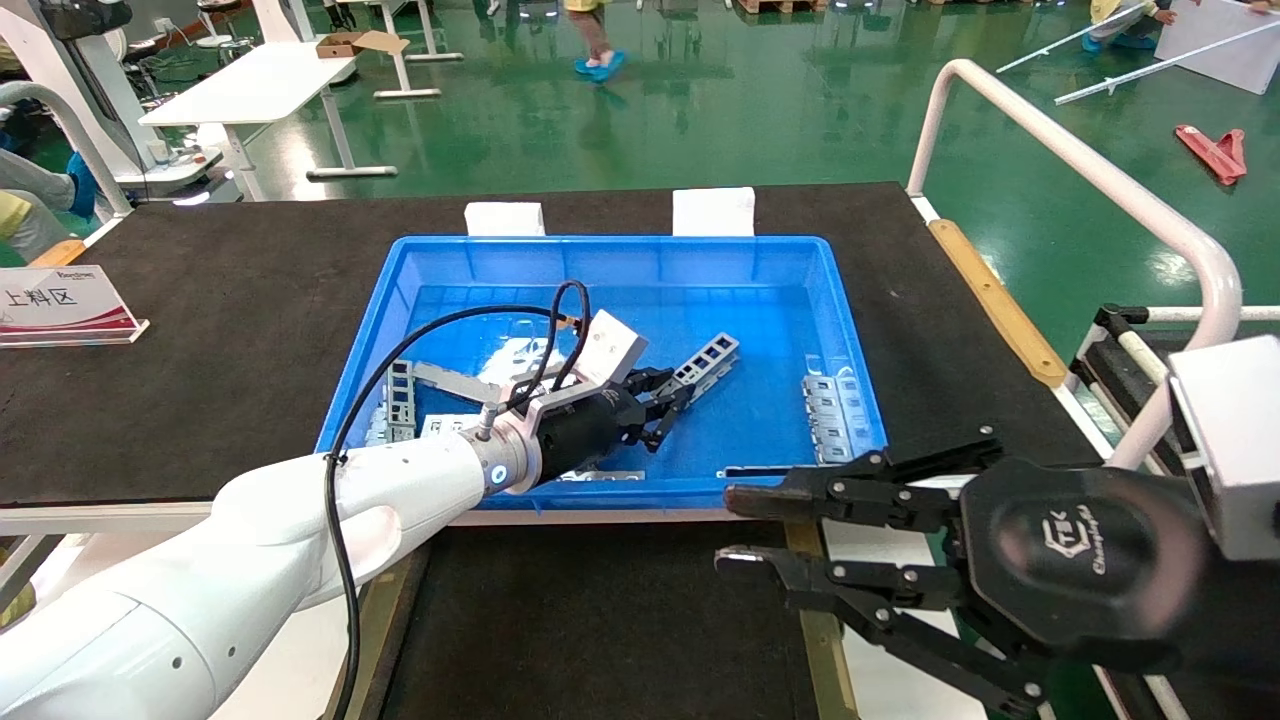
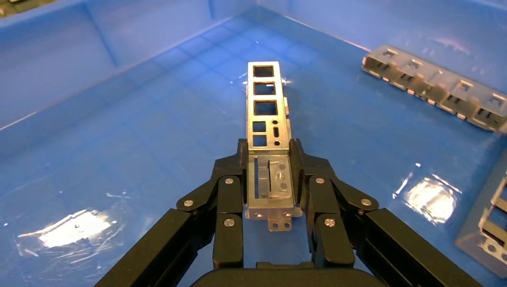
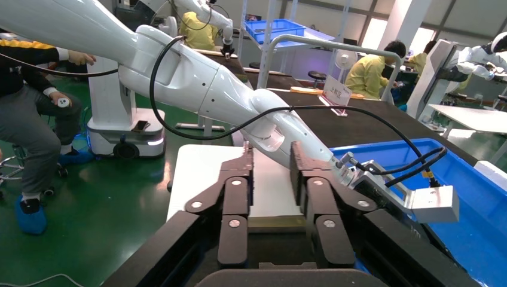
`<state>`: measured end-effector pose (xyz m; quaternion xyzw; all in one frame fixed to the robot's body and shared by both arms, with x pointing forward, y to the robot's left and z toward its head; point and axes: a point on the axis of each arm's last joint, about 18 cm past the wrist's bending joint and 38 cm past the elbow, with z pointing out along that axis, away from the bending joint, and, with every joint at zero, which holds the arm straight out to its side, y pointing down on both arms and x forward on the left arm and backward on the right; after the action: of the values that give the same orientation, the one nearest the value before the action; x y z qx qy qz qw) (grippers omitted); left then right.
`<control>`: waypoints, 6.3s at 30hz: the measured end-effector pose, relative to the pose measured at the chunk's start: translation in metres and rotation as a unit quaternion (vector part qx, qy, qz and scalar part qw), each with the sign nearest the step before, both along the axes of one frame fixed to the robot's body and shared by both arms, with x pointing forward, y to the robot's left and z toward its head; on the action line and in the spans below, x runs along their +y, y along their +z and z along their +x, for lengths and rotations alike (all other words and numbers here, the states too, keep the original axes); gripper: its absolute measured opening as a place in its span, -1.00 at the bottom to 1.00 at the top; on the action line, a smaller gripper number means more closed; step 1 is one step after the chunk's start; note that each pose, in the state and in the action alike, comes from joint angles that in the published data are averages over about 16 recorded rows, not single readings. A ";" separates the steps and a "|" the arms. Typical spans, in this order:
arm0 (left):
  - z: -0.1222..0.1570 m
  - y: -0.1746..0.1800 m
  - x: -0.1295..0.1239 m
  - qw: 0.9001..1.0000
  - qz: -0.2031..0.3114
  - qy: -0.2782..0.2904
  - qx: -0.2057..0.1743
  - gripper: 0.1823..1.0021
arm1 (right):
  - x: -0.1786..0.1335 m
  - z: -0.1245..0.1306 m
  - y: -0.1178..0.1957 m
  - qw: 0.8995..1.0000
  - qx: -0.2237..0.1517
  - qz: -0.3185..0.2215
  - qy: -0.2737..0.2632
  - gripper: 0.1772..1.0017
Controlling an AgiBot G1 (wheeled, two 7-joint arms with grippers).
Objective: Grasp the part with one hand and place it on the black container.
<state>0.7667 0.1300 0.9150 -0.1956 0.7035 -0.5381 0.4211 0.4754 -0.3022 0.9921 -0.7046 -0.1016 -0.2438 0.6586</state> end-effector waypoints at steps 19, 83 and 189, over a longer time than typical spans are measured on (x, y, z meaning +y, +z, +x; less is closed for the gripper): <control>-0.009 0.046 -0.007 0.998 -0.027 -0.041 -0.032 -0.66 | 0.000 0.000 0.000 1.000 0.000 0.000 0.000 -0.94; -0.171 -0.207 0.070 0.959 -0.180 -0.125 0.180 -0.66 | 0.000 0.000 0.000 1.000 0.000 0.000 0.000 -0.97; -0.150 -0.249 0.043 0.943 -0.270 -0.060 0.187 0.87 | 0.000 0.000 0.000 1.000 0.000 0.000 0.000 0.81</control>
<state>0.6167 0.1734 0.6663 -0.3560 0.6085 -0.6859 0.1804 0.4754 -0.3022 0.9921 -0.7046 -0.1016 -0.2438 0.6586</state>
